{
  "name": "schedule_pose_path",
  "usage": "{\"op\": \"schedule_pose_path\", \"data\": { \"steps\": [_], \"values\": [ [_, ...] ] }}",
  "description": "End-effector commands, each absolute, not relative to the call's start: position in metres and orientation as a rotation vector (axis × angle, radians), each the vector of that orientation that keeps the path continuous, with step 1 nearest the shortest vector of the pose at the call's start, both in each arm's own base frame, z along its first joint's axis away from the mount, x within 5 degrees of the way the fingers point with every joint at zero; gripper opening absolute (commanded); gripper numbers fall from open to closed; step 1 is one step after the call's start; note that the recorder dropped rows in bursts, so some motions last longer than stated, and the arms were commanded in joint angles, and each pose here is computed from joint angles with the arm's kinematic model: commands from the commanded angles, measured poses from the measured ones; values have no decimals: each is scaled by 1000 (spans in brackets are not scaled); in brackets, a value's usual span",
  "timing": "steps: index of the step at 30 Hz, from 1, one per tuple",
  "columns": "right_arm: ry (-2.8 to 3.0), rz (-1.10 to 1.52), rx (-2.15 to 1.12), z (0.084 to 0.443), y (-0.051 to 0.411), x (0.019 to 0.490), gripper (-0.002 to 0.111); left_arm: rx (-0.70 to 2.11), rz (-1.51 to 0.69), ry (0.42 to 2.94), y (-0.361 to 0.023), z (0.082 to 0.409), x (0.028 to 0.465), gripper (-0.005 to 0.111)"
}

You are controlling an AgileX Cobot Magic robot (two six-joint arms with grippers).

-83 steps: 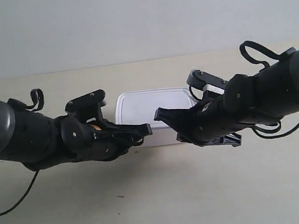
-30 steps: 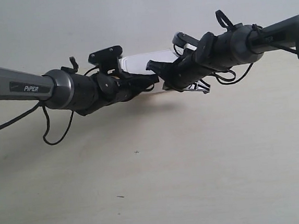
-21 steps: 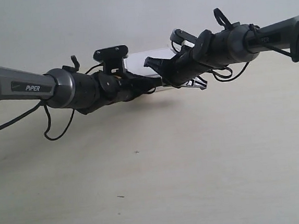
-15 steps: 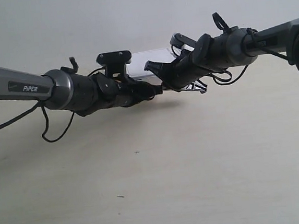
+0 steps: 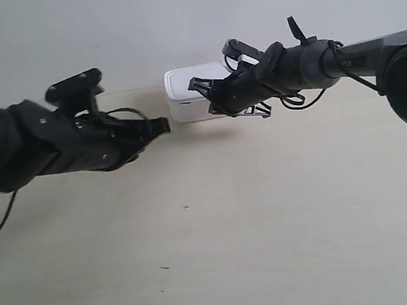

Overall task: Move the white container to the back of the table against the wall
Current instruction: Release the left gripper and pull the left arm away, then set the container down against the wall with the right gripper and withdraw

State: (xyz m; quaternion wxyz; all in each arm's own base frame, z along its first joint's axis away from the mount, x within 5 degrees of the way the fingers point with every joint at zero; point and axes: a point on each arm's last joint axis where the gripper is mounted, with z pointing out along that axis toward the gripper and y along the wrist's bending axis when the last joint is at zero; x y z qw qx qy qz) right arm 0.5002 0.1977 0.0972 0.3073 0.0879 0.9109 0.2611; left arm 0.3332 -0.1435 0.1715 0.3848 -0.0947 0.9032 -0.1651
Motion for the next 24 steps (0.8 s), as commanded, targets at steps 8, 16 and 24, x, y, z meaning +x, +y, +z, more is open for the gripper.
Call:
{"op": "schedule_pose_path", "data": {
  "steps": [8, 16, 24],
  "values": [
    [2376, 698, 122, 97, 191, 520, 0, -282, -555, 2242, -107, 211, 218, 0],
    [2328, 729, 97, 97, 190, 530, 0, -200, -780, 2256, -98, 225, 164, 0],
    [2301, 731, 51, 95, 189, 539, 0, -149, -888, 2213, -93, 237, 142, 0]
  ]
}}
